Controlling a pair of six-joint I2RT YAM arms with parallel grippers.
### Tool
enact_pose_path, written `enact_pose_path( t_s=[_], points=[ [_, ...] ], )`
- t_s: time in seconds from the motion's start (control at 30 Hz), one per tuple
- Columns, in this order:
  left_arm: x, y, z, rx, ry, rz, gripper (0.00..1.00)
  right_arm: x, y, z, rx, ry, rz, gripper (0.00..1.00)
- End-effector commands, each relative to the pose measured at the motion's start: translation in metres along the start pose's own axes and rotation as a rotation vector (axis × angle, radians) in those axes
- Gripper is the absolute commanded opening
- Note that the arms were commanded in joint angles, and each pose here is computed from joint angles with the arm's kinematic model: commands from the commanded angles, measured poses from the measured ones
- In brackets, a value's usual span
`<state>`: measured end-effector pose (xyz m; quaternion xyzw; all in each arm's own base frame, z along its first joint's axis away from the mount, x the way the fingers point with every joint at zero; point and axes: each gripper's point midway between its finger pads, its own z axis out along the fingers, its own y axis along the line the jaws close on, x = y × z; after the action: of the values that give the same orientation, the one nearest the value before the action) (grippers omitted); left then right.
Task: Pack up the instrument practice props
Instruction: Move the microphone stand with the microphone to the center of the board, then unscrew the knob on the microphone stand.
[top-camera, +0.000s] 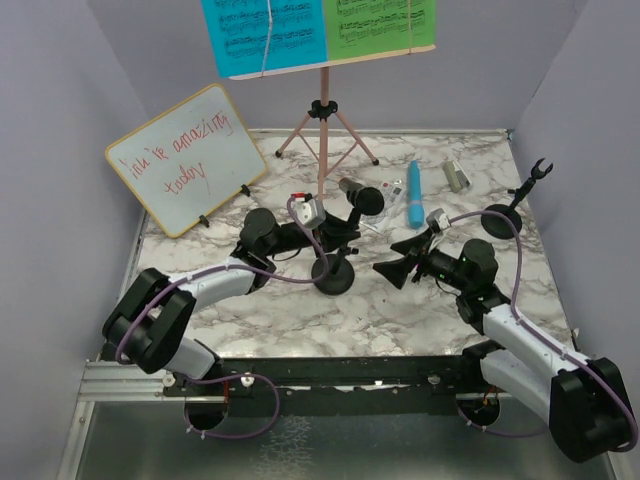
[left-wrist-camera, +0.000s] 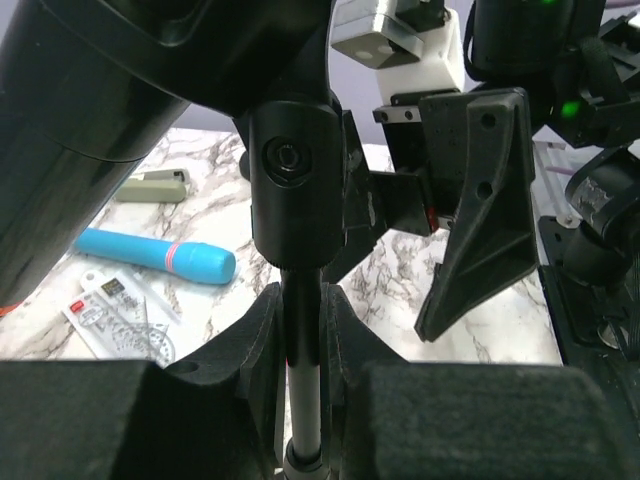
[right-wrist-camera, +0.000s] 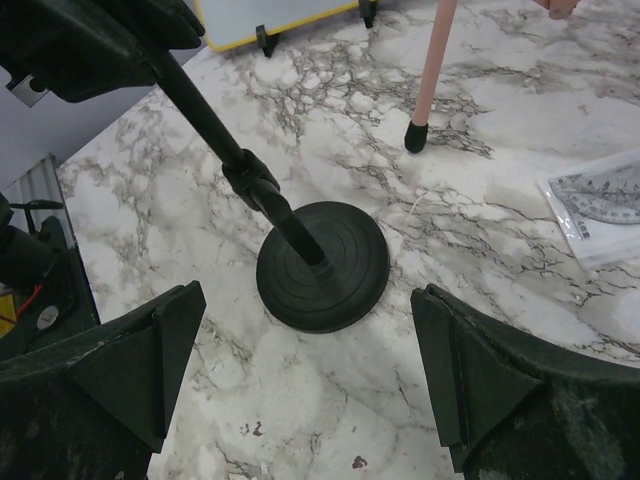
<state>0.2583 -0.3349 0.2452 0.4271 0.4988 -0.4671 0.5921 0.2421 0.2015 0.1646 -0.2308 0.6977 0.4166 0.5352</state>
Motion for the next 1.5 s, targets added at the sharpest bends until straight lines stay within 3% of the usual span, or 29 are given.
enact_pose_path(
  t_s=[0.0, 0.3, 0.47, 0.7, 0.97, 1.23, 1.47],
  points=[
    [-0.028, -0.008, 0.01, 0.078, -0.131, 0.053, 0.0, -0.005, 0.004, 0.002, -0.018, -0.039, -0.059, 0.93],
    [-0.021, -0.004, -0.013, 0.018, -0.158, 0.006, 0.04, -0.008, 0.016, 0.006, -0.077, -0.089, -0.123, 0.93],
    [-0.019, -0.002, -0.028, -0.013, -0.165, -0.001, 0.37, -0.002, 0.029, 0.024, -0.132, -0.022, -0.17, 0.92],
    [-0.022, 0.005, -0.037, -0.09, -0.157, -0.047, 0.69, -0.002, 0.034, 0.039, -0.146, 0.05, -0.237, 0.89],
    [-0.009, 0.016, -0.061, -0.288, -0.115, -0.157, 0.74, 0.01, 0.028, 0.046, -0.208, 0.165, -0.416, 0.86],
    [-0.012, 0.026, -0.073, -0.435, -0.176, -0.27, 0.74, 0.001, 0.026, 0.053, -0.285, 0.16, -0.656, 0.85],
    [-0.016, 0.024, -0.06, -0.466, -0.181, -0.289, 0.74, 0.013, 0.028, 0.062, -0.369, 0.181, -0.671, 0.8]
  ],
)
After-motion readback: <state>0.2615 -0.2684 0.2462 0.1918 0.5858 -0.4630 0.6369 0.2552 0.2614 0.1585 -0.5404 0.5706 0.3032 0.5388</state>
